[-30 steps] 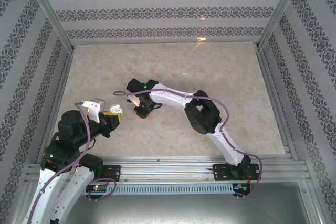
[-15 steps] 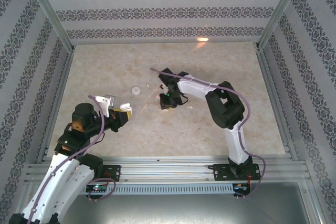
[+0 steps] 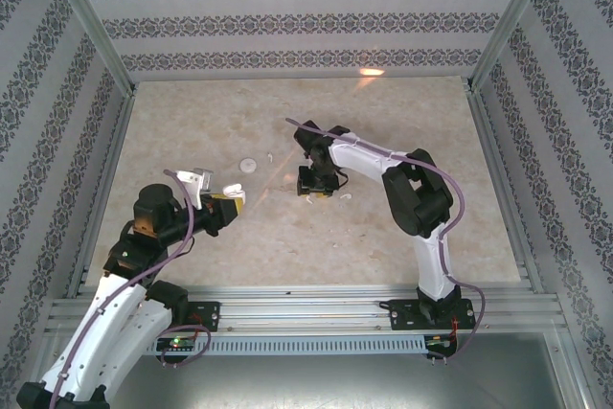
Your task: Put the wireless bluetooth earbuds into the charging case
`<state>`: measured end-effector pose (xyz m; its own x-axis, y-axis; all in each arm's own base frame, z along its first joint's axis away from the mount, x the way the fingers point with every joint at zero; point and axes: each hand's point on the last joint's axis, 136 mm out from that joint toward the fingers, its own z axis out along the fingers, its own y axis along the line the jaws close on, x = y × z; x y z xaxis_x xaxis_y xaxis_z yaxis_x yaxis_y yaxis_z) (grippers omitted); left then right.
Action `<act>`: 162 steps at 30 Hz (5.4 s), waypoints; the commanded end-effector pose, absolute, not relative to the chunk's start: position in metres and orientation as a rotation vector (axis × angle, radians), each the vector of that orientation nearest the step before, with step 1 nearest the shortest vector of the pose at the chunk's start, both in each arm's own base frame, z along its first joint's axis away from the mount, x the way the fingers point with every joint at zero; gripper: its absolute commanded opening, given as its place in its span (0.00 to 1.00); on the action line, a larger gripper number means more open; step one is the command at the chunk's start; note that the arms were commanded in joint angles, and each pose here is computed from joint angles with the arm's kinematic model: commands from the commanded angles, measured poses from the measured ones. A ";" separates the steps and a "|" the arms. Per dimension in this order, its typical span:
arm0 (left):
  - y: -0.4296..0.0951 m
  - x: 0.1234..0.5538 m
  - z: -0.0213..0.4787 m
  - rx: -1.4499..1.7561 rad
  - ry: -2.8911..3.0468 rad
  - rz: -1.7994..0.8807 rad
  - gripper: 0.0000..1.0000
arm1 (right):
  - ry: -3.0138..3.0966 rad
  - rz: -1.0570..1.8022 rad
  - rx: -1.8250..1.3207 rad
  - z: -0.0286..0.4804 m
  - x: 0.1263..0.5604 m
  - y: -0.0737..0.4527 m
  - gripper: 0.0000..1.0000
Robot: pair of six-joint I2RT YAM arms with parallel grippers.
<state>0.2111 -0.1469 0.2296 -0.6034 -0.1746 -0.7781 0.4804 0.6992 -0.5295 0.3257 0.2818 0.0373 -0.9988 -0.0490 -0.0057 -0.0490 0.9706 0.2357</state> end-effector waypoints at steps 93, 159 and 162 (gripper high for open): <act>-0.215 0.273 0.302 0.808 1.315 -1.051 0.00 | -3.253 -1.856 0.854 0.353 0.256 0.360 0.09; -0.212 0.268 0.312 0.788 1.309 -1.046 0.00 | -3.335 -1.634 0.843 0.300 0.262 0.360 0.06; -0.212 0.268 0.313 0.787 1.310 -1.049 0.00 | -3.346 -1.613 0.821 0.299 0.263 0.359 0.06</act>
<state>0.2731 -0.2159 0.2819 -0.1607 -0.1249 -0.9791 0.9126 0.3589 -0.1955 0.2662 0.3688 0.3190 -0.6797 -0.0423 -0.7323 -0.6344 0.5351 0.5579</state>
